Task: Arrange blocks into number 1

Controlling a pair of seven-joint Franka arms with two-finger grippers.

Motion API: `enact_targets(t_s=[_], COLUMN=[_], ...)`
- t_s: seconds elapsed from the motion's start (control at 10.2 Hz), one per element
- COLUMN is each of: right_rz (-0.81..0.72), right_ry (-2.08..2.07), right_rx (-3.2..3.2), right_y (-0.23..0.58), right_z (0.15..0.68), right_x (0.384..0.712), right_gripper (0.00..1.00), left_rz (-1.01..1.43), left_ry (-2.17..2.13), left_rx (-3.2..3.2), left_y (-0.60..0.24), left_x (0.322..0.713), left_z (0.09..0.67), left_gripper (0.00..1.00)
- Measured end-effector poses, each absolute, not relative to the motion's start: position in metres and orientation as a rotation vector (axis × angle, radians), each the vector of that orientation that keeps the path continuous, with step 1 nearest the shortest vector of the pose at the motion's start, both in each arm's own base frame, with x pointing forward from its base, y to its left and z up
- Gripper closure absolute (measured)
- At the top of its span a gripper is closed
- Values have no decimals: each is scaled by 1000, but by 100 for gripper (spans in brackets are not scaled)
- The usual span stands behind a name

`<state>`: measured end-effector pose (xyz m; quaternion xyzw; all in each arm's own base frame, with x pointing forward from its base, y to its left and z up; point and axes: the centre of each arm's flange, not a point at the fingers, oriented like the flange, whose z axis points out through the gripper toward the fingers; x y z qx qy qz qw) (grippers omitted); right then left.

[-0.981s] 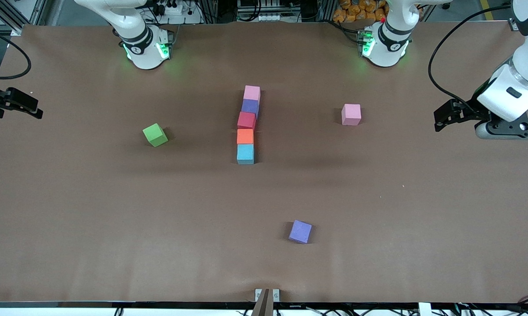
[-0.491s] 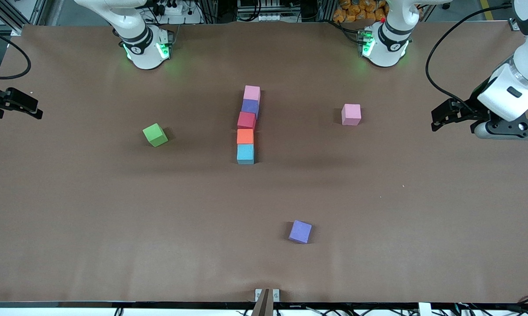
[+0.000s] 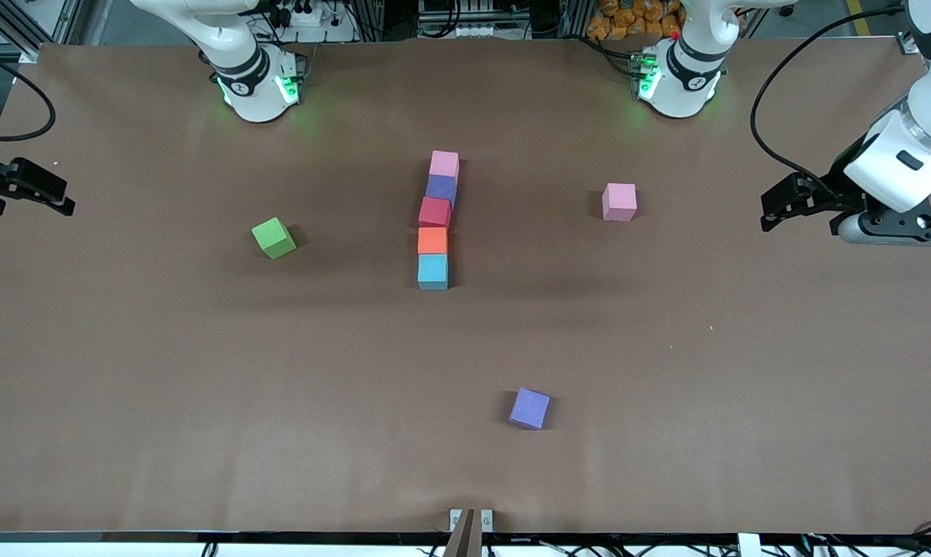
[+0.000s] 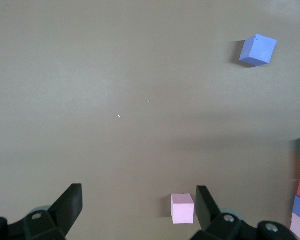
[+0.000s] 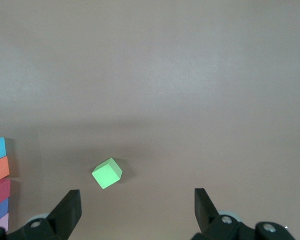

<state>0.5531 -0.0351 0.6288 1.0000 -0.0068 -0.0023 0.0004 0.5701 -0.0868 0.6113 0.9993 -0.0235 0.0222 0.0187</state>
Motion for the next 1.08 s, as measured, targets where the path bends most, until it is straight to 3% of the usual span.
enact_targets(t_s=[1.08], right_rz=[-13], right_ry=[-13], right_rx=[3144], right_y=[-32], right_z=[627], right_x=[554], right_gripper=[0], left_rz=[71], left_ry=[-79], left_rx=[3102], left_y=[-89], left_x=[570], left_z=[612], left_gripper=[0])
